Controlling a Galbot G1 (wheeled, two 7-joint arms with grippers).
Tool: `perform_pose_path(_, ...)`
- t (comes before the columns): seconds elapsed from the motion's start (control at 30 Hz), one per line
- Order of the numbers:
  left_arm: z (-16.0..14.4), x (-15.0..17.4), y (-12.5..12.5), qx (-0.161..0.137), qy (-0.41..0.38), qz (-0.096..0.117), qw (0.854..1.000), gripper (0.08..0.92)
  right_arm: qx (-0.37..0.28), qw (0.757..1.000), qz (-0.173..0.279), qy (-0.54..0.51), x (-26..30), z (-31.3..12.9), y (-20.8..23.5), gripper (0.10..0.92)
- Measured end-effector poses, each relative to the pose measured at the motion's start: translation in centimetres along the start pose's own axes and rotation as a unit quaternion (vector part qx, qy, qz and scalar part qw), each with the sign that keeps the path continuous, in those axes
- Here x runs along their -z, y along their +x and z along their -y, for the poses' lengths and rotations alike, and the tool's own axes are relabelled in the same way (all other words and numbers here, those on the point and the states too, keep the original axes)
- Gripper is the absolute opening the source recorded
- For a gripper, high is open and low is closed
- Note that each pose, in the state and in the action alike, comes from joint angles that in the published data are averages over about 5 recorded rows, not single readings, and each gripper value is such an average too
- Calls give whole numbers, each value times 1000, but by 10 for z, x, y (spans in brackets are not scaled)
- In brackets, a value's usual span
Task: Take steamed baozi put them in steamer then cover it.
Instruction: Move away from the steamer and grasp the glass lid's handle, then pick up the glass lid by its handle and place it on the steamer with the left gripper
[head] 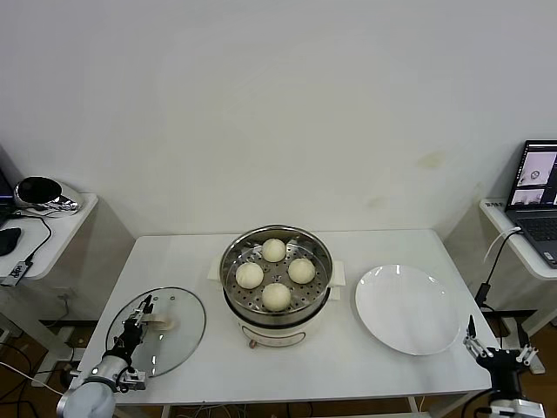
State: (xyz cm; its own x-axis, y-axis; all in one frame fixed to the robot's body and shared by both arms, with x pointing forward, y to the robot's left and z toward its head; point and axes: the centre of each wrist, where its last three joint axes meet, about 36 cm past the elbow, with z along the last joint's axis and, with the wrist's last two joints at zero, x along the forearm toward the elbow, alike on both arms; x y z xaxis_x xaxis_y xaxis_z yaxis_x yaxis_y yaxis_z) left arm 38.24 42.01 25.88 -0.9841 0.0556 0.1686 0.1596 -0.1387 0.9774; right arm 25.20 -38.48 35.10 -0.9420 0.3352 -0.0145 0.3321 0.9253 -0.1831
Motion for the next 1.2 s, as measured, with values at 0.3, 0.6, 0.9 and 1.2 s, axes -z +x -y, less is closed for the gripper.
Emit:
perform_pose_path(0.3, -16, -3, 10, 30, 8, -14, 999, 153, 6, 1000, 3, 2, 0, -5, 0, 823)
perform_pose_path(0.6, -67, 0, 36, 70, 14, -46, 996, 152, 18, 1000, 9, 8, 1, -13, 1, 823)
perform_pose_path(0.9, -161, 15, 56, 97, 55, -100, 989, 152, 29, 999, 15, 18, -1, -20, 5, 823)
perform_pose_path(1.2, -225, 71, 56, 97, 116, -69, 986, 152, 37, 999, 17, 22, -3, -35, 10, 823)
